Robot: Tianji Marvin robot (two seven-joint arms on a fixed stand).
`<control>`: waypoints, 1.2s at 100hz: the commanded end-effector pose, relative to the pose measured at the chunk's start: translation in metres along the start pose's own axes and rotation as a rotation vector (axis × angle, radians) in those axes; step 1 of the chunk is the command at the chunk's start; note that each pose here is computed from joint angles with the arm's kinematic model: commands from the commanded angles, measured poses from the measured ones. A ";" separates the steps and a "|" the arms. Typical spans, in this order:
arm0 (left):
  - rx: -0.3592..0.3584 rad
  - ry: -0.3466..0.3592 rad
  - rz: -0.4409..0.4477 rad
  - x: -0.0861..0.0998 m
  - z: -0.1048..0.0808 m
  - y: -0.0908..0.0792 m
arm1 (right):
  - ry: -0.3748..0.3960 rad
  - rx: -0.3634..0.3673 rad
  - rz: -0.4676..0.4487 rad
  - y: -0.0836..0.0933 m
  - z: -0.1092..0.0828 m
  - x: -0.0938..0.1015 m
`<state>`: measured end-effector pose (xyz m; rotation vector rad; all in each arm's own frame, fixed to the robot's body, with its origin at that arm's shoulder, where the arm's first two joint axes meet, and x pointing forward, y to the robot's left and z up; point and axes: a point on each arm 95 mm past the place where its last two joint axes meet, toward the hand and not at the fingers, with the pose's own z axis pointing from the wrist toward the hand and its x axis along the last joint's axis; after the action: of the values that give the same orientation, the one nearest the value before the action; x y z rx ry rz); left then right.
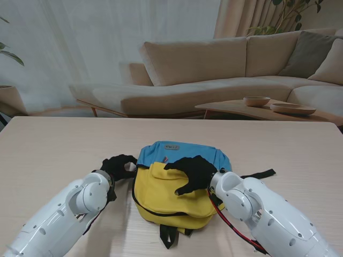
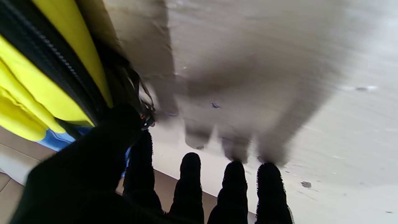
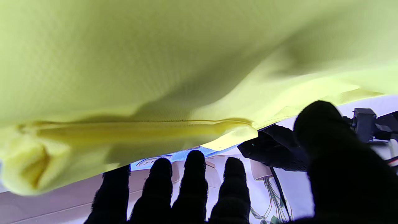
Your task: Pack books into the school bag then zip close the school bag
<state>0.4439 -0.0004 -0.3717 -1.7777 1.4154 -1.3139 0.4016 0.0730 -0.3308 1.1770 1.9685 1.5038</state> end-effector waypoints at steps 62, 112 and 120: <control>0.027 0.009 -0.025 0.008 0.006 0.005 | 0.000 0.011 0.017 -0.005 0.002 0.003; 0.020 0.024 -0.070 0.003 -0.012 -0.007 | 0.002 0.003 0.023 -0.006 0.003 0.005; 0.020 0.025 -0.072 0.004 -0.014 -0.008 | 0.001 0.001 0.025 -0.006 0.004 0.005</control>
<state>0.4379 0.0046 -0.3595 -1.8101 1.3422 -1.3805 0.4025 0.0738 -0.3334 1.1968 1.9471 1.5178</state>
